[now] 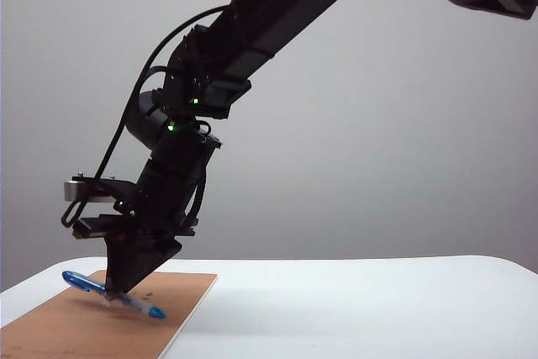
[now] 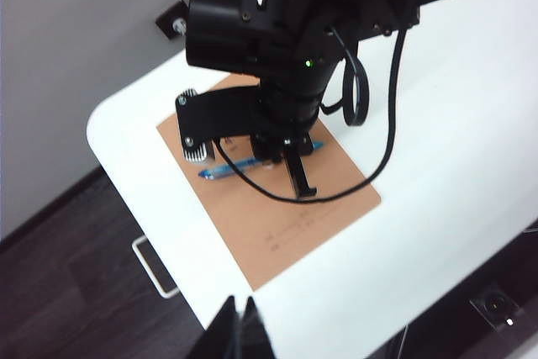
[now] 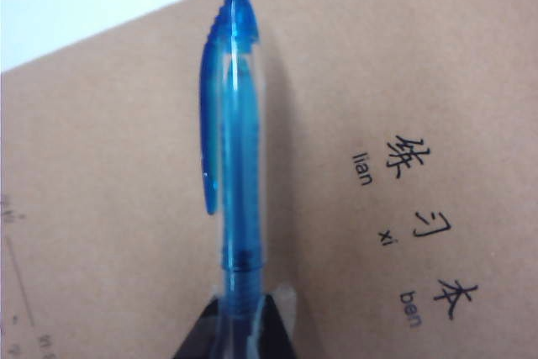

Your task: Pick up a pen on the table and place it on the notebook.

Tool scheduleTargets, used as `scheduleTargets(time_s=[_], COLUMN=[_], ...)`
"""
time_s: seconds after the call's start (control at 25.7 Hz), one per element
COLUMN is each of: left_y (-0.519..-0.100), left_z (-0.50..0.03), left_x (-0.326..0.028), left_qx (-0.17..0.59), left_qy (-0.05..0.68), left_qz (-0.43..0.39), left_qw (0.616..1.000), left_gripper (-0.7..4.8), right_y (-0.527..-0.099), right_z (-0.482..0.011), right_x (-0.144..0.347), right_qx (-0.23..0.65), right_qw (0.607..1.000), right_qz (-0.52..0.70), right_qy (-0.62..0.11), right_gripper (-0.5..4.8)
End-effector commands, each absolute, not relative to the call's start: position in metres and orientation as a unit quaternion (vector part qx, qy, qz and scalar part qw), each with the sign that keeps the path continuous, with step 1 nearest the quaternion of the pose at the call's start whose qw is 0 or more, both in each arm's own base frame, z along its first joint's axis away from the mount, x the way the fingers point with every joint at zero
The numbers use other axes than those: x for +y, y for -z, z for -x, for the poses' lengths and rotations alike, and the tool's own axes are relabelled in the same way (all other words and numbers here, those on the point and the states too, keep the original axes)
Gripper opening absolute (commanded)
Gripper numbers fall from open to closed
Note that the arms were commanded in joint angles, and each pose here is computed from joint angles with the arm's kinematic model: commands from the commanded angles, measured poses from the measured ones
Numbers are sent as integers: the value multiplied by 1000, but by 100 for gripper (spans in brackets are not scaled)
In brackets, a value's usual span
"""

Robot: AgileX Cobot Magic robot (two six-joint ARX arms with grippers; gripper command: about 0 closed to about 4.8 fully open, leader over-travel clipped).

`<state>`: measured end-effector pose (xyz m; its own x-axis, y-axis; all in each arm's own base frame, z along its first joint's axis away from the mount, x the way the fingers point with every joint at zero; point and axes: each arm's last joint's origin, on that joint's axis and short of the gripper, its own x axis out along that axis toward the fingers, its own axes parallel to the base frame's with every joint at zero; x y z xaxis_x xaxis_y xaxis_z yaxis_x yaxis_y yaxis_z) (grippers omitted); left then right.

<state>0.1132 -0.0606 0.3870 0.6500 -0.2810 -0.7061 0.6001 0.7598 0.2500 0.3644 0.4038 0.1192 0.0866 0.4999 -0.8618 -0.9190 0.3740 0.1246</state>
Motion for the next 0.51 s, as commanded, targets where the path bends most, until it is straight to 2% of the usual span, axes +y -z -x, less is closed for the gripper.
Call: scheduleTargets(time_s=[0.04,0.08,0.16,0.39,0.47,0.51], left_y=[-387,-387,-387,-391,-400,-409], left_z=[-112,-112,-112,-114,-114,-112], left_x=[-60,-60,-60,-61,-61,-59], left_qx=[336,337,337,316,264,221], left_qy=[251,252,252,250,244,216], left_qz=[-233,-233,-233,-229,-216,-199], left_qw=[877,877,877,886,908,930], left_gripper=[-6,-6,-6,-6,-6,-6], right_y=[-118,-119,-120,-132,-157,-181], right_z=[-366,-366,-365,-362,-362,-364], right_x=[408,408,408,404,401,398], right_qx=[429,429,433,442,422,403], right_qw=[709,709,709,704,717,735], right_qz=[239,237,236,238,230,216], right_qy=[-506,-506,-505,-503,-504,-501], right_gripper=[14,26,208,218,218,216])
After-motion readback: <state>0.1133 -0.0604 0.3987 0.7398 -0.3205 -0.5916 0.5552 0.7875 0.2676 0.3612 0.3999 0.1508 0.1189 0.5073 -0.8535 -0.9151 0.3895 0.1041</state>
